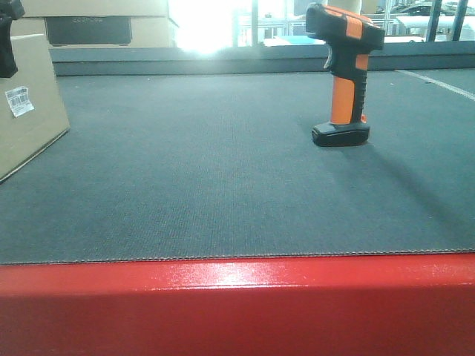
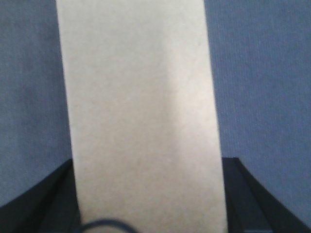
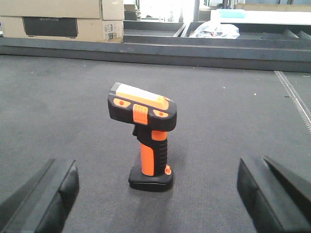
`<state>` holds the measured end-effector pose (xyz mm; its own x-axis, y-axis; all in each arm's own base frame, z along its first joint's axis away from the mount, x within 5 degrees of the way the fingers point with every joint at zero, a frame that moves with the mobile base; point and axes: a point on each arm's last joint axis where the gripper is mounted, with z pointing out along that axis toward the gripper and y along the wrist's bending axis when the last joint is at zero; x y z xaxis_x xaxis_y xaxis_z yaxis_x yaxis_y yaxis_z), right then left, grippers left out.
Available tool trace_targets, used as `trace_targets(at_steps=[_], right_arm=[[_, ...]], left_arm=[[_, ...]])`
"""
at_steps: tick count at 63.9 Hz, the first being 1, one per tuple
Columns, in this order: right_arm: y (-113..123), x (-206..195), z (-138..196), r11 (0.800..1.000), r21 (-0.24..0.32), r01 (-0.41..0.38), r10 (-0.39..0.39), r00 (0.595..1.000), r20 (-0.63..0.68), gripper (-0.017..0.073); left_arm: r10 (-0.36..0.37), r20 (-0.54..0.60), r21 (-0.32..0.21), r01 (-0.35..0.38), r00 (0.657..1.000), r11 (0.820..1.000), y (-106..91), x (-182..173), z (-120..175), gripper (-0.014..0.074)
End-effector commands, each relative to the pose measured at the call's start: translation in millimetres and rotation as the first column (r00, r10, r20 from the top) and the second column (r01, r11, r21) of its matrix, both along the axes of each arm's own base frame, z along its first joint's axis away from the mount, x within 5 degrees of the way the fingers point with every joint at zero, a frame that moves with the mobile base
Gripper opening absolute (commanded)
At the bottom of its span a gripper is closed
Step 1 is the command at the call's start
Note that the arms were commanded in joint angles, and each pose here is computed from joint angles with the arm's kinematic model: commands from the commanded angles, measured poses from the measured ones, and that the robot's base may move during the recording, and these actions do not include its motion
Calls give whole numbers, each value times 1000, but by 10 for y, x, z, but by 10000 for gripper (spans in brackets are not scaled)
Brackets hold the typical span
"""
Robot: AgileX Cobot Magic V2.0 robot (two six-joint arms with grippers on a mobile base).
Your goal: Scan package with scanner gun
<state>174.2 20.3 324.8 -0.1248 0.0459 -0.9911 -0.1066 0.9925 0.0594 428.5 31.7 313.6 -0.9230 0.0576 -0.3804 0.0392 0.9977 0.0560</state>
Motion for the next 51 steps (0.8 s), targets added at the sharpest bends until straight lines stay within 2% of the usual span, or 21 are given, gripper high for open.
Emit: trace_targets(at_steps=[1,5,10,15,22,27,35,45,51], right_arm=[[-1,10,47,1000,3,3,-3,999,35,569],[7,9,46,1000,3,-2,2,999,35,569],[27,6,46,1000,3,-14,14,999,35,569],[69,0,46,999,3,-38,38,999,35,569],[138,31,29,997,3,-72,72,997,34,569],[172,124,-17,997,2,-78,77,996,33,569],[207,345,-145,998,5,-66,66,997,27,569],[223,600,-302,998,55,-23,21,999,49,569],[215,779,-459,994,102,29,-34,998,50,569]], left_arm=[[2,41,-57,0,999,998,-42,-96,210,-111],[-5,83,-110,15,997,994,-99,-174,368,-111],[-18,134,-194,44,991,980,-187,-269,554,-111],[-38,196,-281,93,980,955,-287,-389,766,-111],[-41,252,-356,132,967,925,-372,-520,972,-111],[-41,272,-374,145,961,916,-395,-573,1048,-111],[-41,275,-384,149,961,911,-405,-580,1060,-111],[-41,275,-384,149,961,911,-405,-580,1060,-111],[-41,275,-387,150,960,910,-408,-580,1061,-111]])
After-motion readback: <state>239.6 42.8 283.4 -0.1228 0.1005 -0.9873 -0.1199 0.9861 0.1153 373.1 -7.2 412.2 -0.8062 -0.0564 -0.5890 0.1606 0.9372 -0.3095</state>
